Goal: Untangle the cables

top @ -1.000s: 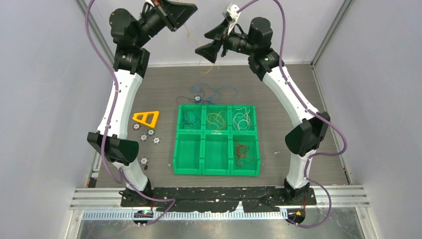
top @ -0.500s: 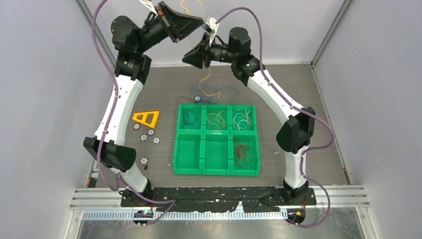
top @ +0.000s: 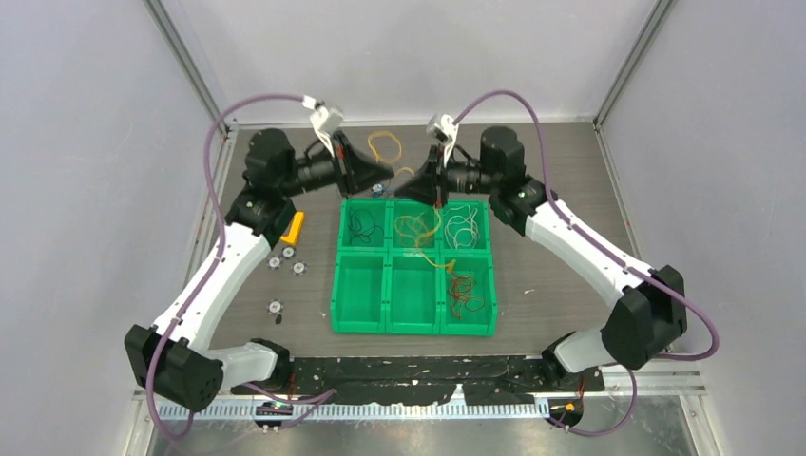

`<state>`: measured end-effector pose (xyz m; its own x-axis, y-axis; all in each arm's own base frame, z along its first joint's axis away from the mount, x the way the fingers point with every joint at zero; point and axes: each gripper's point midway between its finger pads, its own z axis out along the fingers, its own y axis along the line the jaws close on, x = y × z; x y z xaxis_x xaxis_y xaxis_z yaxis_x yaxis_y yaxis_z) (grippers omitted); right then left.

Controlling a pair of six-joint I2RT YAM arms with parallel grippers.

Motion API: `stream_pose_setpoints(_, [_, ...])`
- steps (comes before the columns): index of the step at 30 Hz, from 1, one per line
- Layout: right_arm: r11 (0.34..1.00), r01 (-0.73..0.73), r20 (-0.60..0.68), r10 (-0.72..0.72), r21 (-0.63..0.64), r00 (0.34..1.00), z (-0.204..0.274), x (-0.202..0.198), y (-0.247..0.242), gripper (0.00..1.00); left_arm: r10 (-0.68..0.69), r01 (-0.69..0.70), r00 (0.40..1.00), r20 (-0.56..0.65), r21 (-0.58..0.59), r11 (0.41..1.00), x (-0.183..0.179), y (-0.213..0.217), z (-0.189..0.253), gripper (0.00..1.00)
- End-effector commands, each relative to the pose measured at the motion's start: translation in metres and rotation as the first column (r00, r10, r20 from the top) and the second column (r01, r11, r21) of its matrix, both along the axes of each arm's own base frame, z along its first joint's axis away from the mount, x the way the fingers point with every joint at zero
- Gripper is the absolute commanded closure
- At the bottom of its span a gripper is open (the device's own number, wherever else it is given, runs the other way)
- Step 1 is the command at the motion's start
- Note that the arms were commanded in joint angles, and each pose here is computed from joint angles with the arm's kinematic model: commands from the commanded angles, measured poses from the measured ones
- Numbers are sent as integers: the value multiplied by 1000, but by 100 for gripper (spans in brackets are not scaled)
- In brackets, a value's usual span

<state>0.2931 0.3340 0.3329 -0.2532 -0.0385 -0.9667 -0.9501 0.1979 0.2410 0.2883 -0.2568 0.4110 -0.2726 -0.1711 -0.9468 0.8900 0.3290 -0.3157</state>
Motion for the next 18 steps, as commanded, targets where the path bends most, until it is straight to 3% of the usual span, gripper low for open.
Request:
stream_pose_setpoints(1, [999,20,20,-20,25,1000,-31,-10,3,95,-30,25,998,56,97,995,-22,-3,-45,100])
stream_pose_setpoints(8, [998,58,-5,-58,36,998,-53,-9,17,95,-83,78,996,29,143,987,-52,-13,-83,100])
stream_pose_setpoints(18, [991,102,116,-112,83,987,-19,40,27,95,-48,27,992,113,183,983,-40,-10,-82,100])
